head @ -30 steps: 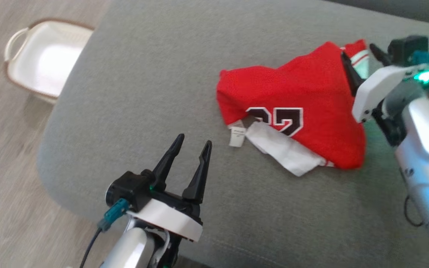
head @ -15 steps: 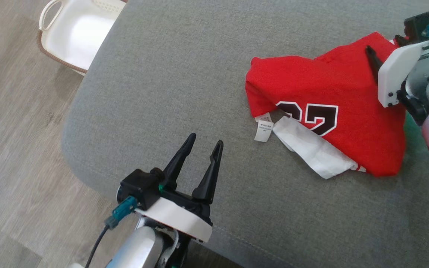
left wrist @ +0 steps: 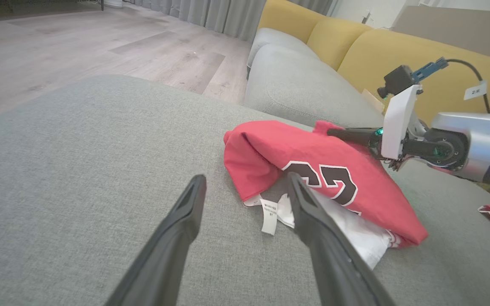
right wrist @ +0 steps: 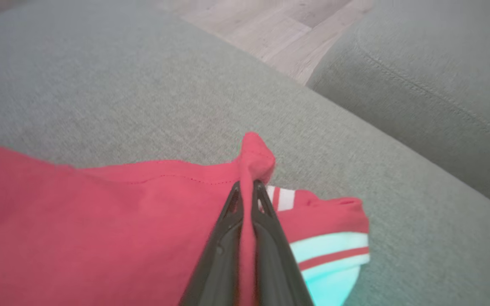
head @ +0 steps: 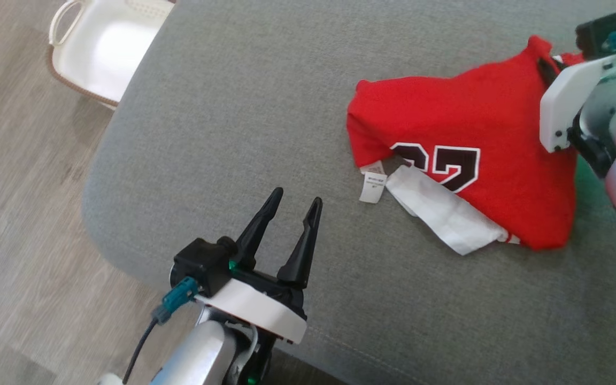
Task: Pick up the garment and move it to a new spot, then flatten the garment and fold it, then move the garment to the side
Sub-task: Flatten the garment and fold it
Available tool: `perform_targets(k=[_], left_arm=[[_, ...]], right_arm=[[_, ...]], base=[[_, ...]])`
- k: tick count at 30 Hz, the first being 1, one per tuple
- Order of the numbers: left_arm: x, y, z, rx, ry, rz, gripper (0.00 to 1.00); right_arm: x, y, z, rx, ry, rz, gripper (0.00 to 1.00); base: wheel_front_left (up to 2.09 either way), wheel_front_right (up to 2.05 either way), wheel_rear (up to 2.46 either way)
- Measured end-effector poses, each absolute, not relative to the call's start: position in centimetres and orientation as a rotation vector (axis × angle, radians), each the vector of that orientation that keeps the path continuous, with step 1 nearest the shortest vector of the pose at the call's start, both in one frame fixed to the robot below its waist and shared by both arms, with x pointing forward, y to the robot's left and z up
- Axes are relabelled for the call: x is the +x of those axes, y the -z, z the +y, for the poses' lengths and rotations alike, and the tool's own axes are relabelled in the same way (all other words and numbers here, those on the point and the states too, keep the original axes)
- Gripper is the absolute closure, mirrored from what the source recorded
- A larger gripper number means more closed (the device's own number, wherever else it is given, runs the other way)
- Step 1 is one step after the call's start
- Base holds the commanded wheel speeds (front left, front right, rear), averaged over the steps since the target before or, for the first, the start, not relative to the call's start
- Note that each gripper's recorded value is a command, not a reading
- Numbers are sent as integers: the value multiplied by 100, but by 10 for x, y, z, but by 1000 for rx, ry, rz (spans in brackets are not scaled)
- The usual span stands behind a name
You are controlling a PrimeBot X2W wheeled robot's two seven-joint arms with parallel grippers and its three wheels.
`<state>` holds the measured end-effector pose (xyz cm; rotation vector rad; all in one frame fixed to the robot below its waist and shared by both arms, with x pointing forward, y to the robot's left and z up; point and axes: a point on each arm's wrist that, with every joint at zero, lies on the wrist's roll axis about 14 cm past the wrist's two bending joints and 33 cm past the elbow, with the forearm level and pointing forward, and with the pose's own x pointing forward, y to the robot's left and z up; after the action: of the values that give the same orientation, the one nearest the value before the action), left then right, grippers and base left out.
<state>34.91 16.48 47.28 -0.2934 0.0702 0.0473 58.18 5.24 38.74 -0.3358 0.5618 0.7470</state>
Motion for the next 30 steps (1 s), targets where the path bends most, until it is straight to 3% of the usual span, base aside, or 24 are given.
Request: perform_targets(k=[8,12,17,24,30], left_arm=[[354,-479,159,-288,-15,46,0],[358,-486,152,-278,21,20,0],[364,-494,136,-278,84,-5,0],[365,-497,114,-295,155,-13,0],[362,-502,101,-292,201,-27,0]], right_arm=[[601,-434,23,-169,-639,399,100],[617,-461,-31,-76,-471,315,100],[611,-475,-119,-4,-249,270,100],[544,-432,-213,66,-26,367,100],[495,-415,-242,131,81,398,100]], base=[[0,0,0],[0,0,0],[0,0,0],[0,0,0],[0,0,0]])
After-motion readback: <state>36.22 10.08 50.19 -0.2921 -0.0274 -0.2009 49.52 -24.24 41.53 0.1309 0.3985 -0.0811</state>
